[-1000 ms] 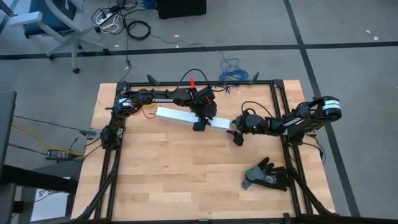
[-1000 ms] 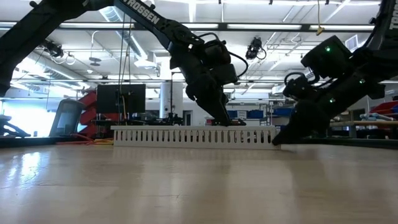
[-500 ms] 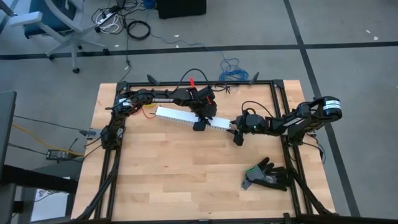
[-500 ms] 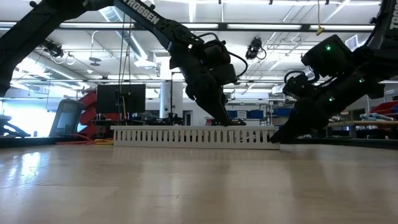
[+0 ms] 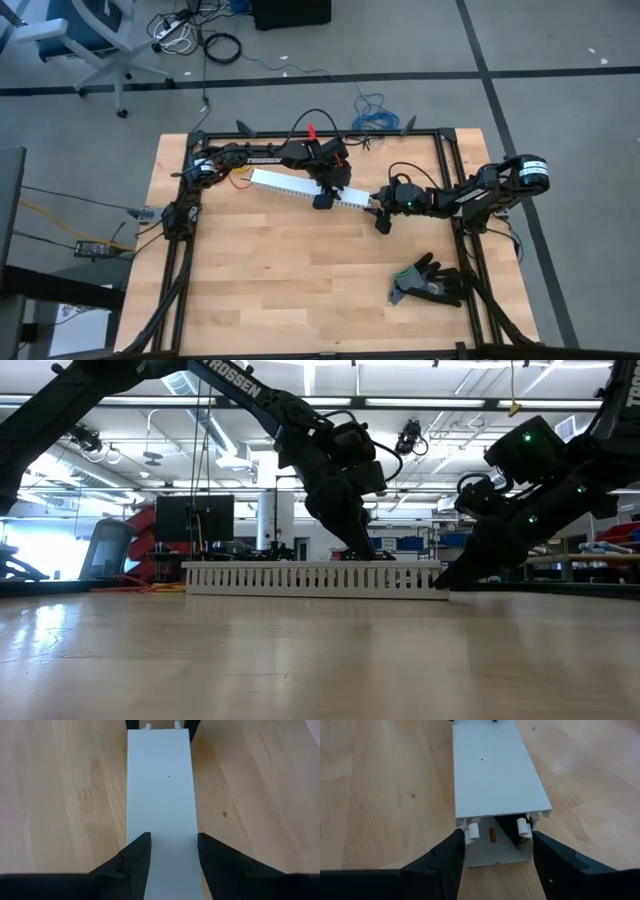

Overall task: Ziptie cables
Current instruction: Close the white cable duct

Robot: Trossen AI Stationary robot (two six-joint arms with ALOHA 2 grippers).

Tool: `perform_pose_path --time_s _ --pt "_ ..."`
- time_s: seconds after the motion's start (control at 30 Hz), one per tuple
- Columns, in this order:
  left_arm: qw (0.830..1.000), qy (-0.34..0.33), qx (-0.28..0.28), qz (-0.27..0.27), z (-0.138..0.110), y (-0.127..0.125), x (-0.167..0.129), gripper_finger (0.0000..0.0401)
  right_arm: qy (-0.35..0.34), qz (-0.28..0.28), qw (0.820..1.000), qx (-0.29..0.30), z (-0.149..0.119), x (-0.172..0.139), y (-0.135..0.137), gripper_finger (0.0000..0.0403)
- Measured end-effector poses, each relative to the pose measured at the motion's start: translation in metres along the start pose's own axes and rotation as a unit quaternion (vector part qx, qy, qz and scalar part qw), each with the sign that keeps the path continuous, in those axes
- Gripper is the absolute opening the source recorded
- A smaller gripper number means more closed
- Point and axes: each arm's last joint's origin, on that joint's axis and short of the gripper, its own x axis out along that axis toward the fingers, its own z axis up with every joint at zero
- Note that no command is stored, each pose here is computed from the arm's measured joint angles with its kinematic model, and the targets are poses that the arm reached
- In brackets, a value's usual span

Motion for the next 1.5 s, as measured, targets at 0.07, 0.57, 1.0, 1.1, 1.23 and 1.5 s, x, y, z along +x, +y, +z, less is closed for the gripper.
perform_pose_path --time_s 0.07,0.57,1.0,1.1,1.23,1.5 --pt "1.000 -0.001 -0.010 0.001 0.000 0.000 0.000 0.0176 0.000 0.001 1.000 0.000 0.000 0.000 0.000 0.0205" --pt "0.999 0.041 -0.013 0.033 0.008 -0.001 -0.012 0.0139 0.002 0.002 1.000 -0.001 0.000 0.000 0.000 0.0205" --pt "0.996 -0.057 0.039 0.060 0.024 -0.014 0.007 0.0113 0.002 0.002 1.000 0.000 0.000 0.000 0.000 0.0204" --pt "0.995 -0.046 0.039 0.075 0.026 -0.015 0.006 0.0112 0.002 0.002 1.000 0.000 0.000 0.000 0.000 0.0204" --pt "0.997 -0.016 0.030 0.071 0.029 -0.017 -0.007 0.0112 0.004 0.002 1.000 0.000 -0.001 0.000 0.000 0.0204" --pt "0.998 0.004 0.024 0.062 0.013 -0.017 0.009 0.0108 0.003 0.001 1.000 0.000 -0.001 0.000 0.000 0.0204"
